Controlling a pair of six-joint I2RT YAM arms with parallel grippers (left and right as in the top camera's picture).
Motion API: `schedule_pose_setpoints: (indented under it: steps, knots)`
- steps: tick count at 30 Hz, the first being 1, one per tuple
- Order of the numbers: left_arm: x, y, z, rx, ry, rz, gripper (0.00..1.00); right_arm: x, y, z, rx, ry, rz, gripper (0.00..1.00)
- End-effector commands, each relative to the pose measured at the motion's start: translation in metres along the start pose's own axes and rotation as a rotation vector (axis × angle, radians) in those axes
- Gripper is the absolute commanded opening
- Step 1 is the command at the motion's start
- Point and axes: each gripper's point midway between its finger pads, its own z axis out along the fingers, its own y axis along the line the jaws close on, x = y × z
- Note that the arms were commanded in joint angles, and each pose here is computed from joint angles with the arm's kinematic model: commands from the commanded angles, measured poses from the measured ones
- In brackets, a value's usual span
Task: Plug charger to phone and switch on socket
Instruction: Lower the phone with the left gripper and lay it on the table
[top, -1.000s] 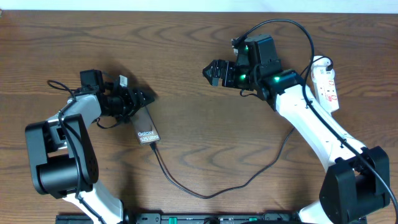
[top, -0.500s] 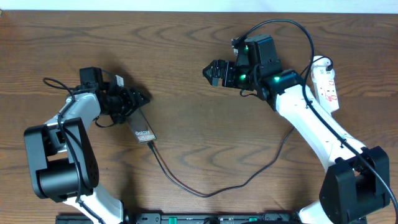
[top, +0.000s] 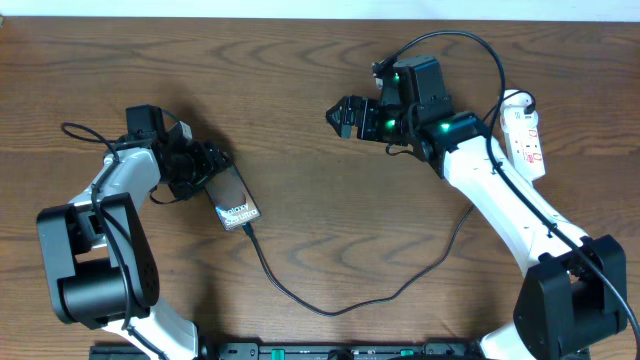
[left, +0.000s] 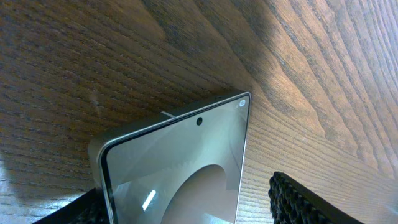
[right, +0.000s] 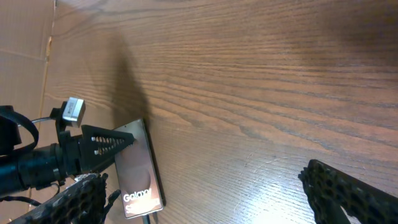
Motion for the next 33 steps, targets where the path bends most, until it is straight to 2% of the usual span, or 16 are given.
schedule_pose_setpoints:
  steps: [1,9,11,17,20,23,25,29,33]
  knots:
    - [0.054,0.108,0.032,-0.399,0.143,-0.100,0.73,-0.008,0.011,-0.008,-0.013,-0.030,-0.032,0.98]
    - [0.057,0.120,0.026,-0.476,0.146,-0.102,0.75,-0.008,0.011,-0.008,-0.012,-0.029,-0.032,0.98]
    - [0.058,0.121,0.025,-0.480,0.149,-0.102,0.79,-0.008,0.011,-0.008,-0.013,-0.029,-0.032,0.98]
    - [0.058,0.119,0.024,-0.476,0.146,-0.117,0.80,-0.008,0.011,-0.008,-0.011,-0.027,-0.032,0.98]
    - [0.053,0.106,0.022,-0.416,0.139,-0.061,0.84,-0.008,0.010,-0.008,-0.011,-0.026,-0.031,0.99]
    - [0.046,0.079,0.017,-0.290,0.119,0.008,0.87,-0.008,0.010,-0.008,-0.007,-0.029,-0.035,0.99]
    - [0.033,0.062,0.003,-0.244,0.056,0.035,0.92,-0.007,0.009,-0.008,-0.006,-0.026,-0.034,0.99]
    - [0.010,0.031,-0.040,-0.197,-0.086,0.090,0.94,-0.007,0.009,-0.008,-0.002,-0.026,-0.033,0.99]
    - [-0.002,-0.020,-0.112,-0.089,-0.282,0.178,0.99,-0.007,0.008,-0.008,0.001,-0.027,-0.032,0.99]
